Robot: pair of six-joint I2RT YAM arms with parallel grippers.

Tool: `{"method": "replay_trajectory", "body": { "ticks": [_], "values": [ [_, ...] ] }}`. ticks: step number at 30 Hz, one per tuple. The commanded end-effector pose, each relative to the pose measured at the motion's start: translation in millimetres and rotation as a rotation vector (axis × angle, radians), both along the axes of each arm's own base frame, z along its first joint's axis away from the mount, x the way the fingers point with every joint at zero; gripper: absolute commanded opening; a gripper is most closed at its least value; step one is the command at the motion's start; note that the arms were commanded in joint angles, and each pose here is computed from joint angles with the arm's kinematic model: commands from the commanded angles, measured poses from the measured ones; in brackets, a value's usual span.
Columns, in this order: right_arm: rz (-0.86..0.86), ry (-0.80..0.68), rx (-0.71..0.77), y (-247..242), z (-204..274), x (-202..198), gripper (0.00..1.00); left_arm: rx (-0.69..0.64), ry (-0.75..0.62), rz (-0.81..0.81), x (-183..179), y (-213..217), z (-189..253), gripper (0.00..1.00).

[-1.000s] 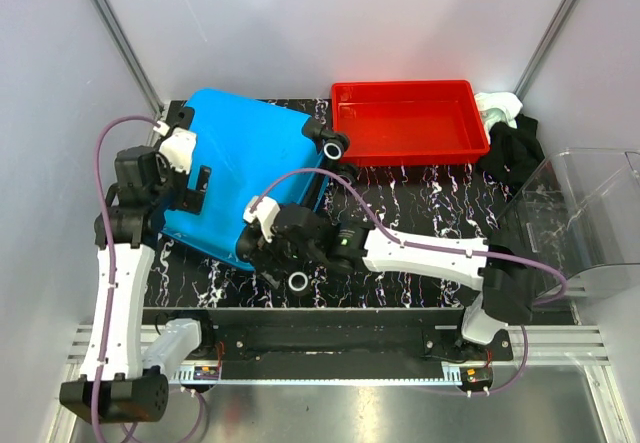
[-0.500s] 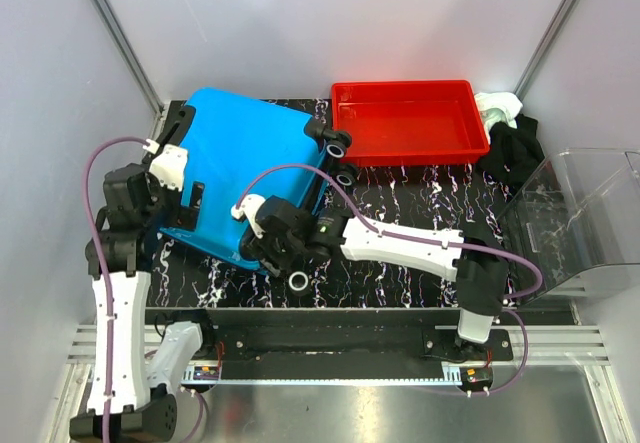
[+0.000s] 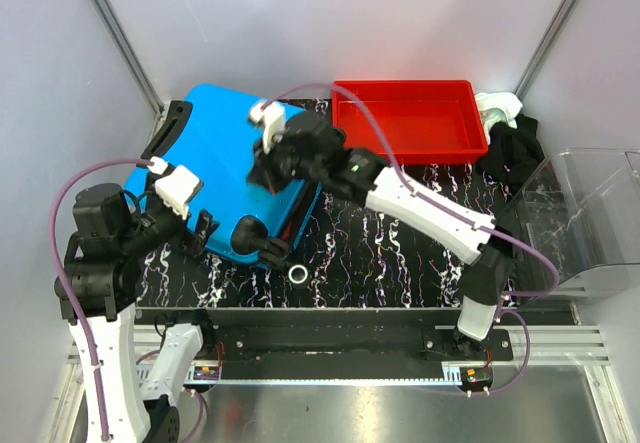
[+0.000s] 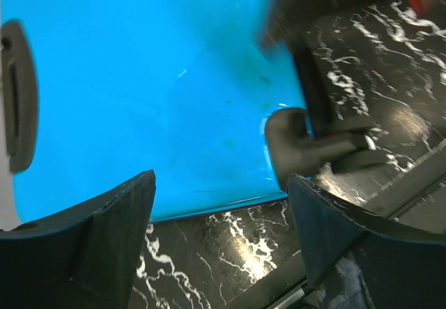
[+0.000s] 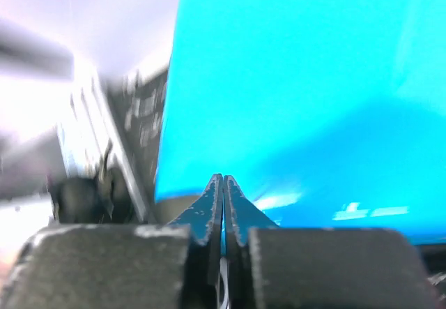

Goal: Open, take out, and arrange the luggage

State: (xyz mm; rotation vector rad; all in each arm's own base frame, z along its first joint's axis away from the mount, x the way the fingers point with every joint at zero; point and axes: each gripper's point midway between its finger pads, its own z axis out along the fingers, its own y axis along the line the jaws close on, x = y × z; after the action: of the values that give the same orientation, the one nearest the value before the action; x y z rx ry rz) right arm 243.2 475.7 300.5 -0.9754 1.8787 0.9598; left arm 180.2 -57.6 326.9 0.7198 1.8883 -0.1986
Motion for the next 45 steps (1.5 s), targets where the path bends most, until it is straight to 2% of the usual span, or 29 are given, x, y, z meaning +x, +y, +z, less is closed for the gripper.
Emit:
{"method": "replay_trajectory", "body": {
  "ticks": [1,5,7,8,9,11,12,14,15,17,20,26,28,31,34,38,39,42,45],
  "values": [
    [-0.074,-0.132,0.295,-11.1,110.0,34.5,0.00,-0.034,0.028,-0.157,-11.6,-22.1,-4.7,0.82],
    [-0.103,-0.166,0.233,-22.8,97.6,40.1,0.00,0.051,0.080,-0.172,-10.6,-12.6,-30.4,0.82],
    [-0.105,-0.150,0.180,-27.8,74.1,38.5,0.03,0.109,0.094,-0.084,-1.2,5.1,-48.1,0.82],
    [-0.085,-0.154,0.172,-30.8,72.2,32.8,0.10,0.084,0.104,-0.012,3.1,10.6,-48.8,0.83],
    [-0.074,-0.130,0.139,-32.3,55.0,29.5,0.31,0.082,0.082,0.033,12.0,16.0,-45.8,0.85],
    [-0.057,-0.142,0.106,-33.4,45.0,19.6,0.48,0.045,0.085,0.146,20.0,26.2,-43.4,0.87],
    [-0.060,-0.140,0.056,-34.4,29.6,14.8,0.62,0.034,0.055,0.174,27.4,28.9,-37.4,0.88],
    [-0.040,-0.177,-0.024,-28.5,12.6,-0.8,0.73,0.017,0.047,0.272,34.5,40.6,-35.2,0.89],
    [-0.032,-0.162,-0.062,-28.9,3.5,-8.8,0.87,0.019,0.018,0.311,40.9,46.8,-29.9,0.90],
    [0.026,-0.191,-0.127,-21.2,-12.0,-25.6,0.96,0.051,-0.007,0.452,47.2,70.9,-27.6,0.92],
    [0.023,-0.178,-0.210,-20.9,-33.9,-31.0,1.00,0.113,-0.068,0.604,60.0,101.9,-18.8,0.95],
    [-0.012,-0.126,-0.330,-20.5,-70.3,-31.6,1.00,0.175,0.002,0.725,103.4,133.7,-37.7,0.94],
    [-0.009,-0.102,-0.370,-20.9,-86.2,-32.9,1.00,0.180,-0.017,0.744,117.0,139.0,-34.4,0.94],
    [0.032,-0.072,-0.368,-13.2,-95.9,-40.2,1.00,0.191,0.022,0.786,139.9,148.9,-45.4,0.94],
    [0.044,-0.071,-0.373,-6.2,-104.2,-39.2,0.96,0.201,0.080,0.836,163.9,160.7,-67.4,0.86],
    [0.088,-0.054,-0.372,-0.1,-112.1,-45.2,0.72,0.192,0.065,0.891,185.6,173.0,-65.6,0.81],
    [0.087,-0.057,-0.374,-0.8,-113.2,-44.2,0.52,0.182,0.064,0.881,189.8,171.6,-64.5,0.81],
    [0.071,-0.099,-0.376,-6.3,-112.7,-38.4,0.24,0.153,0.073,0.836,200.3,163.9,-63.2,0.80],
    [0.061,-0.152,-0.368,-12.8,-106.2,-33.6,0.10,0.133,0.072,0.807,202.0,158.6,-61.3,0.81]
  ]
}}
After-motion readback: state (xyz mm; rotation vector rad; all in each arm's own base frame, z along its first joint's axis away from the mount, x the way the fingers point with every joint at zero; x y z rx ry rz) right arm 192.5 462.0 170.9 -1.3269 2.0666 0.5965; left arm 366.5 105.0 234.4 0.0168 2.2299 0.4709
